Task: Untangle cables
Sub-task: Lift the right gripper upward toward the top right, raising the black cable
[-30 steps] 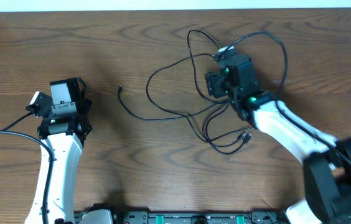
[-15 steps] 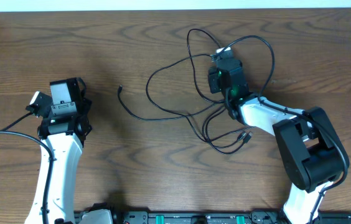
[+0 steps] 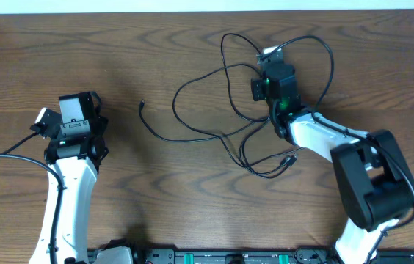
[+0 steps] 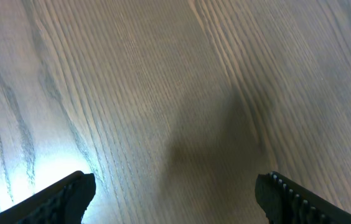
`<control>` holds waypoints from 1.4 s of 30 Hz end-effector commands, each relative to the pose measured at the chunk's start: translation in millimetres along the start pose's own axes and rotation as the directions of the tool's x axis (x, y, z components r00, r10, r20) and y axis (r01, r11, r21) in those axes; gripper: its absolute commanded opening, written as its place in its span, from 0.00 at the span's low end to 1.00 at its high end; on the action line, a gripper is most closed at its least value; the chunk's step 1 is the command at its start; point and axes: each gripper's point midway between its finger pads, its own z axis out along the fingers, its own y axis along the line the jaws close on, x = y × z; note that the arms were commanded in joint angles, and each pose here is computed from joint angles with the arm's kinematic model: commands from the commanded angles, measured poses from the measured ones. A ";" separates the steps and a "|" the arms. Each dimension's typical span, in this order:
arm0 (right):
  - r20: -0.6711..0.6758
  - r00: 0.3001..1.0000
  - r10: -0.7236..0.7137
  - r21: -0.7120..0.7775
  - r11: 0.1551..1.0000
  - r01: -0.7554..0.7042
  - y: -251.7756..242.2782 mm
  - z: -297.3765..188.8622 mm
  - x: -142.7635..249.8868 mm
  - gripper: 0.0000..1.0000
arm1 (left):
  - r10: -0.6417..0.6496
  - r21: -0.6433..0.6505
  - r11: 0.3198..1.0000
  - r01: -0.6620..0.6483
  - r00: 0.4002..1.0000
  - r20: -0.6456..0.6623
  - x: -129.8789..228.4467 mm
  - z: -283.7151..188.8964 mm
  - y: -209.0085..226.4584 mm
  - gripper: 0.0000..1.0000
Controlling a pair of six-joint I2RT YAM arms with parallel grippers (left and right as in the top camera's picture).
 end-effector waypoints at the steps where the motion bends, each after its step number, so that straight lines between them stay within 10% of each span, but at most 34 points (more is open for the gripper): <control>1: 0.144 0.989 0.031 -0.118 0.993 -0.014 15.9 -36.8 -67.2 0.01 | -0.010 -0.004 1.000 0.010 1.000 0.007 -2.1 -0.8 1.8 0.87; 23: 0.770 0.606 0.201 -0.285 0.958 0.044 4.1 -321.5 -336.5 0.01 | -0.010 -0.004 1.000 0.010 1.000 0.007 -2.1 -0.8 1.8 0.87; 42: 0.772 0.598 0.215 -0.302 0.952 0.048 10.9 -321.3 -353.4 0.01 | -0.010 -0.004 1.000 0.010 1.000 0.007 -2.1 -0.8 1.8 0.87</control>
